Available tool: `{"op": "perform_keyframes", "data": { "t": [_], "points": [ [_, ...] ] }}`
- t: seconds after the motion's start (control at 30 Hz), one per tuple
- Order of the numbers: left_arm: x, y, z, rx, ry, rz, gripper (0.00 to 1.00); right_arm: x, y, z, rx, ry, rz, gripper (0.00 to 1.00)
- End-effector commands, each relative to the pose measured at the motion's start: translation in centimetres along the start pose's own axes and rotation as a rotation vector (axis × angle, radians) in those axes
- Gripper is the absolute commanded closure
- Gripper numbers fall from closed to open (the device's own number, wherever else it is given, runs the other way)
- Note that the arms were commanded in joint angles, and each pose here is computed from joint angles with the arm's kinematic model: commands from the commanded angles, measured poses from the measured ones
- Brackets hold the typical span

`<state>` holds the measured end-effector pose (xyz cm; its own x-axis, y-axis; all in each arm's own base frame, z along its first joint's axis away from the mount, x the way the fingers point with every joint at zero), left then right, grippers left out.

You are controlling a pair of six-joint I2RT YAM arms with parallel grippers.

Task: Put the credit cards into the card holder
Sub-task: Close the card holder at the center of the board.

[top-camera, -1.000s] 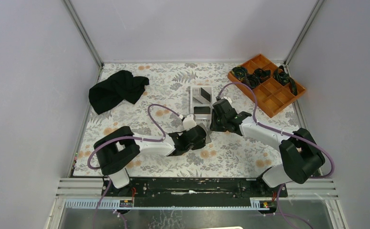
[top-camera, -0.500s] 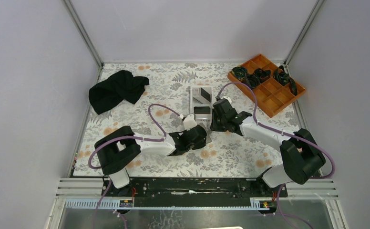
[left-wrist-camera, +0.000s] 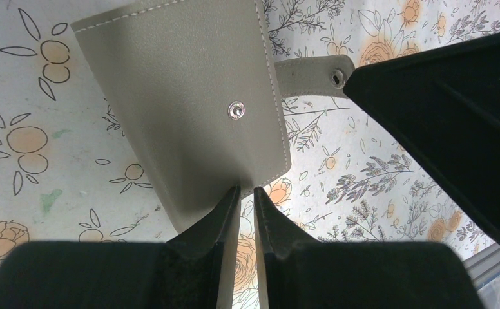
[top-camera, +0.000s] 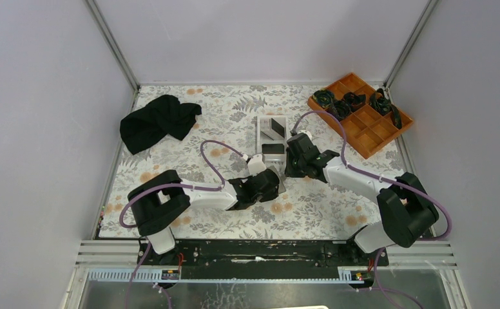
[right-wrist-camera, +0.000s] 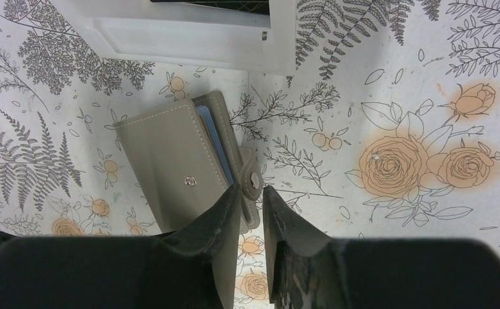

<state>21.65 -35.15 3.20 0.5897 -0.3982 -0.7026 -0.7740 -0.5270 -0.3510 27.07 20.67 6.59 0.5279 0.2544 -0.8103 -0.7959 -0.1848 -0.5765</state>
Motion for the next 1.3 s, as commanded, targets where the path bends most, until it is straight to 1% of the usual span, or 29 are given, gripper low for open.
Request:
{"op": "perform_keyframes", "data": {
  "t": [0.0, 0.33, 0.73, 0.83, 1.03, 1.27],
  "points": [
    [0.7, 0.5, 2.5, 0.042, -0.09, -0.003, 0.8, -0.2, -2.1, 1.2, -0.019, -0.031, -0.044, 0.74],
    [0.6, 0.5, 2.4, 0.046, -0.088, -0.002, 0.8, 0.1, -2.1, 1.5, -0.027, -0.032, -0.035, 0.82],
    [0.4, 0.2, 2.1, 0.059, -0.083, -0.007, 0.8, 0.1, -2.0, 1.5, -0.033, -0.03, -0.029, 1.0],
    [0.1, -0.1, 1.9, 0.063, -0.079, -0.019, 0.79, 0.1, -1.9, 1.6, -0.038, -0.029, -0.027, 1.0],
    [-0.9, -1.2, 1.2, 0.062, -0.06, -0.053, 0.74, 0.2, -1.8, 1.8, -0.046, -0.024, -0.025, 1.0],
    [-2.1, -2.6, 0.2, 0.056, -0.038, -0.105, 0.72, 0.2, -1.3, 1.5, -0.043, -0.015, -0.018, 1.0]
  ]
}}
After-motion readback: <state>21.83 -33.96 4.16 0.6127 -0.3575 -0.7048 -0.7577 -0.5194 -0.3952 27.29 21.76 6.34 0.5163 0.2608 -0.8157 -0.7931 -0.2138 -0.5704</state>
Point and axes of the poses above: each gripper's point midway between its finger pads, its own x axis out along the fingers, its own z axis along the line the jaws close on, y = z × x, the point moved 1 cm from there along -x, back along the fingers, and after that the axes turned 14 degrees about -x, right-handed, at the moved point
